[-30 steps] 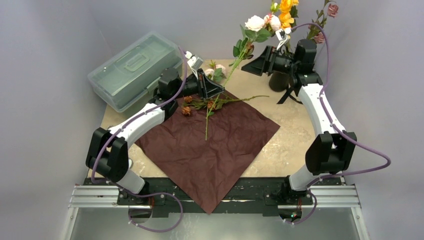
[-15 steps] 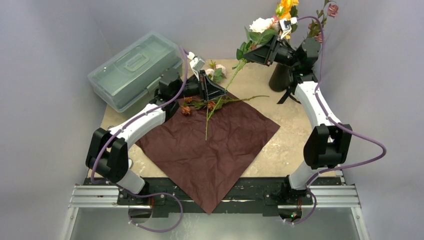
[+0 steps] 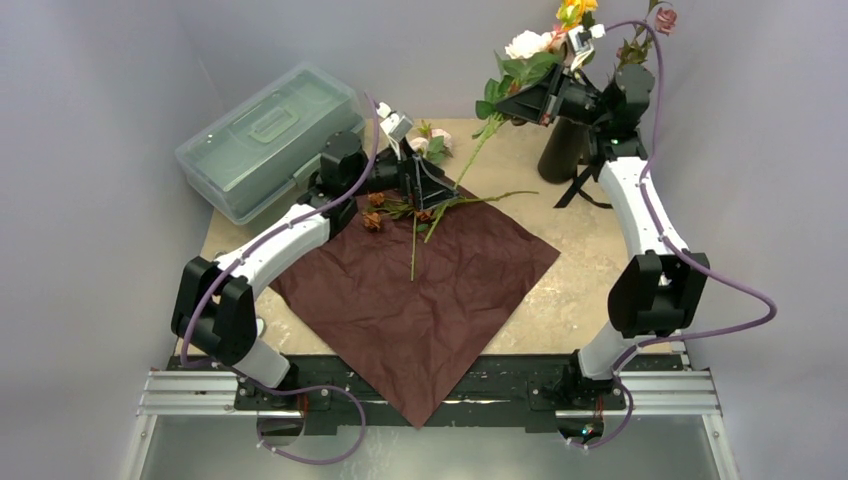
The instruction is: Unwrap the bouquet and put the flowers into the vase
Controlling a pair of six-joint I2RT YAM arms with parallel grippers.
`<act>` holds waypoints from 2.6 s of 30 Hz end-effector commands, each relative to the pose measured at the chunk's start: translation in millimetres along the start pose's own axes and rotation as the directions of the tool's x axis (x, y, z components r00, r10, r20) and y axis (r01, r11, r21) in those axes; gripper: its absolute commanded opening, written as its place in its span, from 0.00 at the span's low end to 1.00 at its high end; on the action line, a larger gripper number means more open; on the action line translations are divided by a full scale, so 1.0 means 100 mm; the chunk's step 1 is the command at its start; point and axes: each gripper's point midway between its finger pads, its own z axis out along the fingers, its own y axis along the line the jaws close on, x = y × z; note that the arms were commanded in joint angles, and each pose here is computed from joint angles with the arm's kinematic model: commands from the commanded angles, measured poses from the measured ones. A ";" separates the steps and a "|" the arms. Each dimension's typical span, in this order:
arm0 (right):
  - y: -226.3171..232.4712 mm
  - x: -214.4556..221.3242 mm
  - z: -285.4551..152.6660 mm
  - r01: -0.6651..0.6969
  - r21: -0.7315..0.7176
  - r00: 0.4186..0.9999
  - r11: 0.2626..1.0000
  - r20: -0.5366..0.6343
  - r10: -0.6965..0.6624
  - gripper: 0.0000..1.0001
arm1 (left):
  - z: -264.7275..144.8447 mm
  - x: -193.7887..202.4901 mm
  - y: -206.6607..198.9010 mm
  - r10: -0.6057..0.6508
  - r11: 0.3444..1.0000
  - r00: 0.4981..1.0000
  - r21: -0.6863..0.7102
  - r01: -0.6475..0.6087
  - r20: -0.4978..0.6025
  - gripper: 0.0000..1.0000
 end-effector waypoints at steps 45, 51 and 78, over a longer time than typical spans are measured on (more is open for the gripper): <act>-0.70 -2.46 -2.43 0.282 0.897 0.687 0.341 0.060 -0.725 0.00 | -0.12 -0.01 0.47 0.019 0.979 1.000 -0.203 -0.018 0.003 1.00; -0.88 -2.33 -2.30 0.287 0.881 0.722 0.375 0.058 -0.689 0.00 | -0.11 0.03 0.51 0.007 0.977 1.000 -0.214 -0.008 -0.005 1.00; -2.25 -1.56 -1.91 0.301 0.861 0.867 0.411 -0.067 -0.494 0.06 | -0.18 0.24 0.76 0.003 0.949 0.995 -0.312 -0.035 -0.101 1.00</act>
